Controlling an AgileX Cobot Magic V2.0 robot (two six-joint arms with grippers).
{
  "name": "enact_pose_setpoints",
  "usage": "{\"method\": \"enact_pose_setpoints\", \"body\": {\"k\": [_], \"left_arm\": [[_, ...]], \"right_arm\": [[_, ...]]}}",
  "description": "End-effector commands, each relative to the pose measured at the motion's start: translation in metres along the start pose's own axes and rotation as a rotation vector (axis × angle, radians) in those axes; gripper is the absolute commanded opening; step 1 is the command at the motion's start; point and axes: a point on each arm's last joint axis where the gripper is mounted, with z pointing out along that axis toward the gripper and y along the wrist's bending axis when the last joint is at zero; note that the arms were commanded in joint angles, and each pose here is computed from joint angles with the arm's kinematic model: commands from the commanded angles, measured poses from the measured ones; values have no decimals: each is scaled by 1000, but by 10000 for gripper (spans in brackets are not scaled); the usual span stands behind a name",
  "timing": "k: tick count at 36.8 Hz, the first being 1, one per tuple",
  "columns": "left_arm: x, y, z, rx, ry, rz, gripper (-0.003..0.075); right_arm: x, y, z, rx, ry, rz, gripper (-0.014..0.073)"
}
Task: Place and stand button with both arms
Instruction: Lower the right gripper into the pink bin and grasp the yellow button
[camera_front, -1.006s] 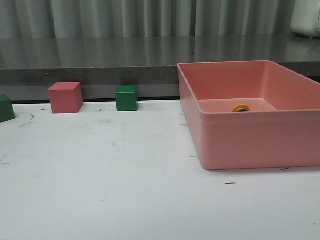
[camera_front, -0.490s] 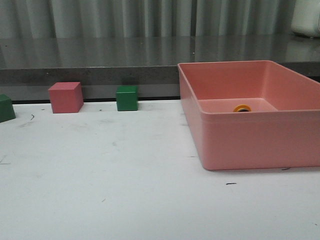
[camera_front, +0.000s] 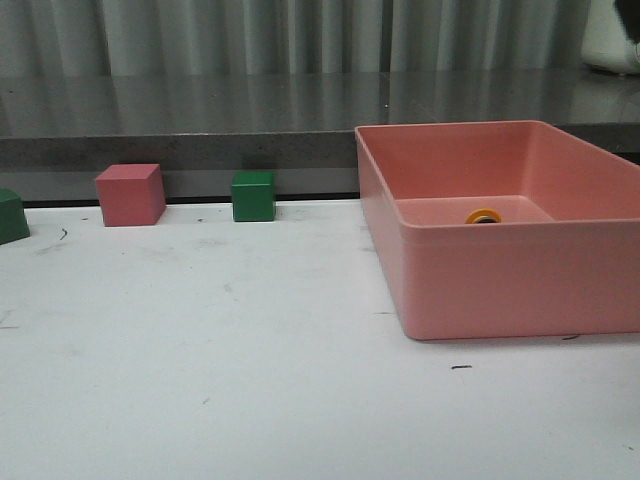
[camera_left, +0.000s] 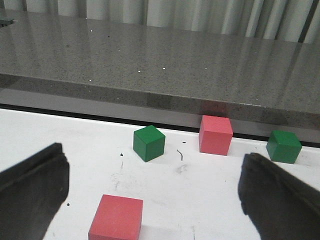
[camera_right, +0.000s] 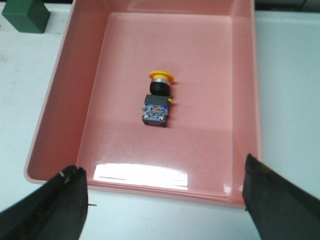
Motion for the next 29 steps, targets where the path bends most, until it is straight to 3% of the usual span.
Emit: {"method": "enact_pose_setpoints", "body": {"k": [1,5,17,29], "left_arm": [[-19,-1,-2,6,-106,1,661],[-19,-1,-2,6,-106,1,661],[-19,-1,-2,6,-106,1,661],[-19,-1,-2,6,-106,1,661]], "right_arm": [[-24,11,20,-23,9,30,645],[-39,14,66,-13,102,94,645],[-57,14,181,17,260,98,645],[-39,7,224,47,362,104,645]]}}
